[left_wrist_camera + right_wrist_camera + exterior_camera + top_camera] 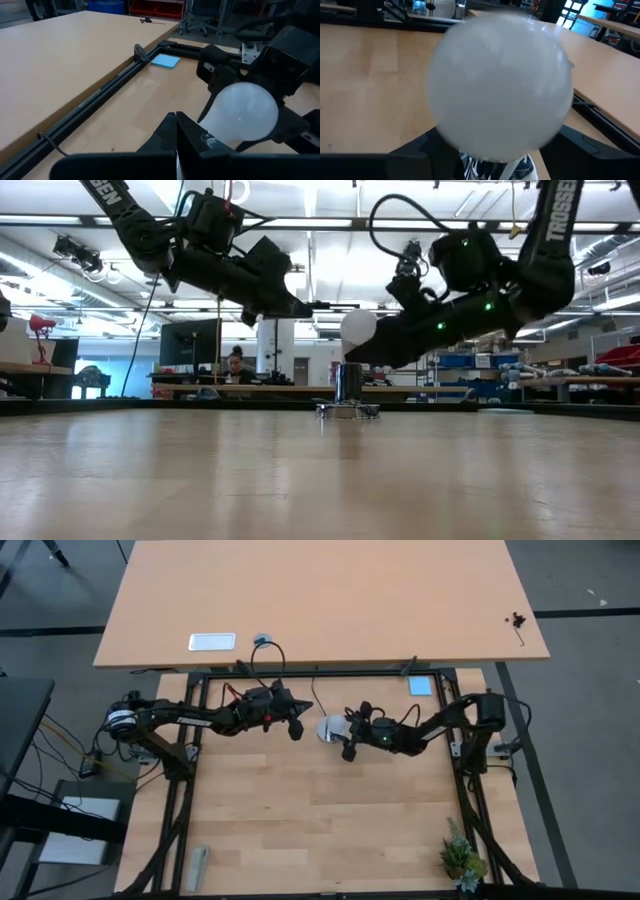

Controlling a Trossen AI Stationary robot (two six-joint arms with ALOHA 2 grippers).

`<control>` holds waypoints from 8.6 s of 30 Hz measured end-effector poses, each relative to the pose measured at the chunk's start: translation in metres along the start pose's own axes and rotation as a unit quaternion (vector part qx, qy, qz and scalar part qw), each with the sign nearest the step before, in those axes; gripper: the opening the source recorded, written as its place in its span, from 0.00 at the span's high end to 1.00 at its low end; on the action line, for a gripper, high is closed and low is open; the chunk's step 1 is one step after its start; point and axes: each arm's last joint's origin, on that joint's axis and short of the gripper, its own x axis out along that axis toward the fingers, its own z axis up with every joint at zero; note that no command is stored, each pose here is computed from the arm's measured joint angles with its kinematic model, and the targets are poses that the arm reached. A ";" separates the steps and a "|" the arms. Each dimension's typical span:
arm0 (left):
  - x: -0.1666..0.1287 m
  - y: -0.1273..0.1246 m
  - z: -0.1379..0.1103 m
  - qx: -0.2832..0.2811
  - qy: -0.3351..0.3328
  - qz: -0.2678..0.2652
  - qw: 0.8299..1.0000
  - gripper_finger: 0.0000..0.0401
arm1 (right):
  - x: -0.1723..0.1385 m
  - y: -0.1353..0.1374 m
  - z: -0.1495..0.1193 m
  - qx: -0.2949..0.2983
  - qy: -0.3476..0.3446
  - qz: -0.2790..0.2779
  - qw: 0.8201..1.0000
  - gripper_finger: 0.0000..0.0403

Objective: Screw lightbulb
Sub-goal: Insert the lightbulb into the lamp

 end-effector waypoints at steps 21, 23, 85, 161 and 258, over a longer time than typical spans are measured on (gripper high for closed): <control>0.000 0.000 -0.001 0.001 0.003 0.000 1.000 1.00 | -0.004 -0.002 0.005 -0.002 0.006 0.001 1.000 0.51; 0.000 0.000 -0.001 0.000 0.003 0.000 1.000 1.00 | -0.004 -0.002 0.005 -0.001 0.005 0.001 1.000 0.51; 0.024 -0.028 0.029 0.055 0.068 -0.019 0.996 1.00 | 0.032 -0.009 0.034 0.087 0.095 0.013 0.992 0.57; 0.030 -0.028 0.019 0.065 0.082 -0.019 0.994 1.00 | 0.001 -0.036 0.092 0.128 0.002 0.056 0.990 0.64; -0.002 -0.026 -0.058 -0.037 0.089 -0.043 0.994 0.78 | 0.023 -0.039 0.086 0.124 0.073 0.042 0.989 0.97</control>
